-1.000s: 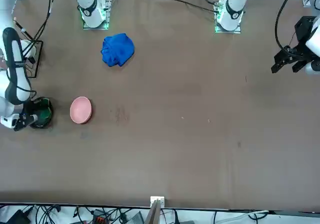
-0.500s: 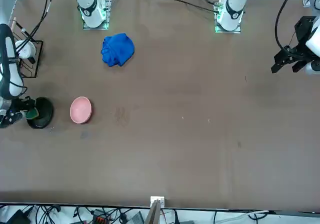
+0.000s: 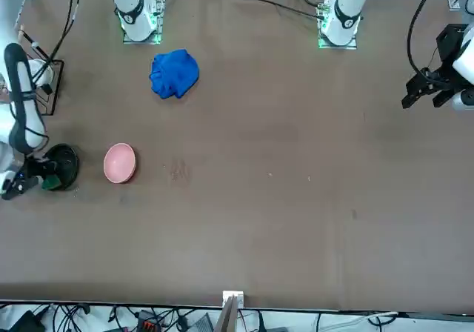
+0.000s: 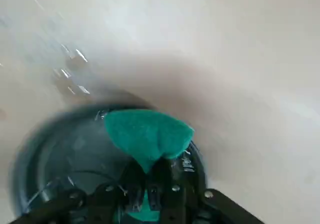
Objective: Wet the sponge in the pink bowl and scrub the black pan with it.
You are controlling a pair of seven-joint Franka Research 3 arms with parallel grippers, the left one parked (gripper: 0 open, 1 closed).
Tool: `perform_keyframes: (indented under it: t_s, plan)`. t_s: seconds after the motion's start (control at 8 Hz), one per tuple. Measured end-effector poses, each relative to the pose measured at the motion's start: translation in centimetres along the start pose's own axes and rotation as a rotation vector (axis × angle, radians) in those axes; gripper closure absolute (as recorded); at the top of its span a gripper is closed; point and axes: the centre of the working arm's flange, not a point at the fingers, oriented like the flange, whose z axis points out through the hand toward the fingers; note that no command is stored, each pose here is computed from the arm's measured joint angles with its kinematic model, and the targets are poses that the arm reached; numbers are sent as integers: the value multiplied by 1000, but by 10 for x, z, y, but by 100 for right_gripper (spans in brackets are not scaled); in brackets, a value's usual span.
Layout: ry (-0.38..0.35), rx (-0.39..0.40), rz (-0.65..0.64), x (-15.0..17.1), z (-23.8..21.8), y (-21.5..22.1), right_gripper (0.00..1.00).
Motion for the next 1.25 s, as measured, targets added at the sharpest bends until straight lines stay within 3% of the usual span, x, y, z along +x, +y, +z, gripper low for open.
perform_keyframes:
  t_s: [0.38, 0.88, 1.25]
  plan:
    - [-41, 7, 26, 25, -4, -30, 93]
    - [-162, 102, 29, 5, -2, -38, 93]
    - [-156, 116, 7, -32, 0, -4, 93]
